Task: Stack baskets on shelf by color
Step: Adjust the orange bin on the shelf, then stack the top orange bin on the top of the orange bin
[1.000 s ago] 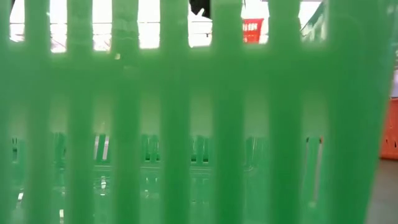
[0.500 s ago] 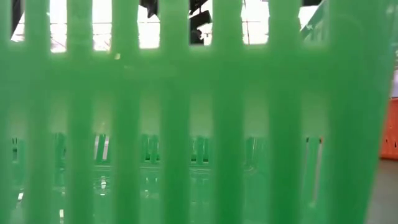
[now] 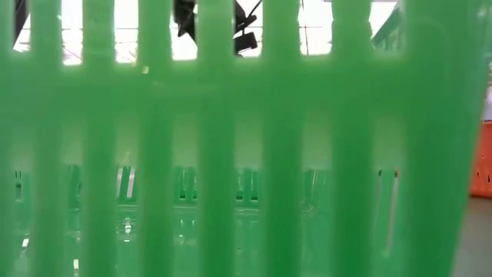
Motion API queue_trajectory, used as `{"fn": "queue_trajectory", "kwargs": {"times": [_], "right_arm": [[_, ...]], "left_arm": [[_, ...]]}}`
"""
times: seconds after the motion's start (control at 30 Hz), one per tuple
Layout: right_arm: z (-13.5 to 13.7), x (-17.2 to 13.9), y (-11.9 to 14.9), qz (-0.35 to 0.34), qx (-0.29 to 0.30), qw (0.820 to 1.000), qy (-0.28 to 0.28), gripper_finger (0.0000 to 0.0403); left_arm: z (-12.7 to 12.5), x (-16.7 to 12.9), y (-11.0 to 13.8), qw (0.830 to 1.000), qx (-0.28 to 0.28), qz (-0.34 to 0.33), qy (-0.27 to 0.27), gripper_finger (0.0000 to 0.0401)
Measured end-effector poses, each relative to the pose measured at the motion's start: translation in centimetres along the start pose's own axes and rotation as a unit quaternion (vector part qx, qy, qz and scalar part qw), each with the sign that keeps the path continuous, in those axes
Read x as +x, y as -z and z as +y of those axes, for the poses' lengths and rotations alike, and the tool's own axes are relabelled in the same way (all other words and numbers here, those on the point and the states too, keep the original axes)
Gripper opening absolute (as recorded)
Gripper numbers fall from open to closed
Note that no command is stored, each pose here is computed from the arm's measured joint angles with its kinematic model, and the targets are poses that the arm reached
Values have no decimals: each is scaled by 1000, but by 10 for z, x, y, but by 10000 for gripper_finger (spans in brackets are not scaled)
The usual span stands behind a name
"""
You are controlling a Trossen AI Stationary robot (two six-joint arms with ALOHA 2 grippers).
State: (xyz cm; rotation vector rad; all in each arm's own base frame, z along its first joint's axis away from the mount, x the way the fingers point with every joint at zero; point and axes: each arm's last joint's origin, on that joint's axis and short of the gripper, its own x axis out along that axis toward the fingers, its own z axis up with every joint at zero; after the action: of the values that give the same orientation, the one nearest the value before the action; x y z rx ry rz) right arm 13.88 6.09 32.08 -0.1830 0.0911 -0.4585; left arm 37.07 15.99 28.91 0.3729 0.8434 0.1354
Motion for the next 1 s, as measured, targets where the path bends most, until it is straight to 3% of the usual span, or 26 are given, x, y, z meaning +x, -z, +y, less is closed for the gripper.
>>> {"fn": "queue_trajectory", "kwargs": {"times": [0.33, 0.5, 0.6, 0.73, 0.8, 1.0], "right_arm": [[2, -3, -1, -5, 3, 1000, -12, 155], [2, -3, -1, -6, -6, 1000, -12, 155], [2, -3, -2, -7, -7, 1000, -12, 155], [2, -3, -3, -9, -16, 1000, -12, 155], [2, -3, -3, -10, -18, 1000, -12, 155], [4, -7, -7, -24, -4, 999, -24, 155]], "left_arm": [[-4, -39, -19, 998, 16, -39, -48, 190], [-19, -71, -43, 991, 4, -125, -52, 218], [-41, -73, -60, 985, 21, -169, -25, 219], [-95, -54, -91, 969, 60, -237, 33, 211], [-128, -31, -103, 961, 61, -264, 57, 202], [-194, 35, -125, 904, -123, -397, 104, 167]]}}
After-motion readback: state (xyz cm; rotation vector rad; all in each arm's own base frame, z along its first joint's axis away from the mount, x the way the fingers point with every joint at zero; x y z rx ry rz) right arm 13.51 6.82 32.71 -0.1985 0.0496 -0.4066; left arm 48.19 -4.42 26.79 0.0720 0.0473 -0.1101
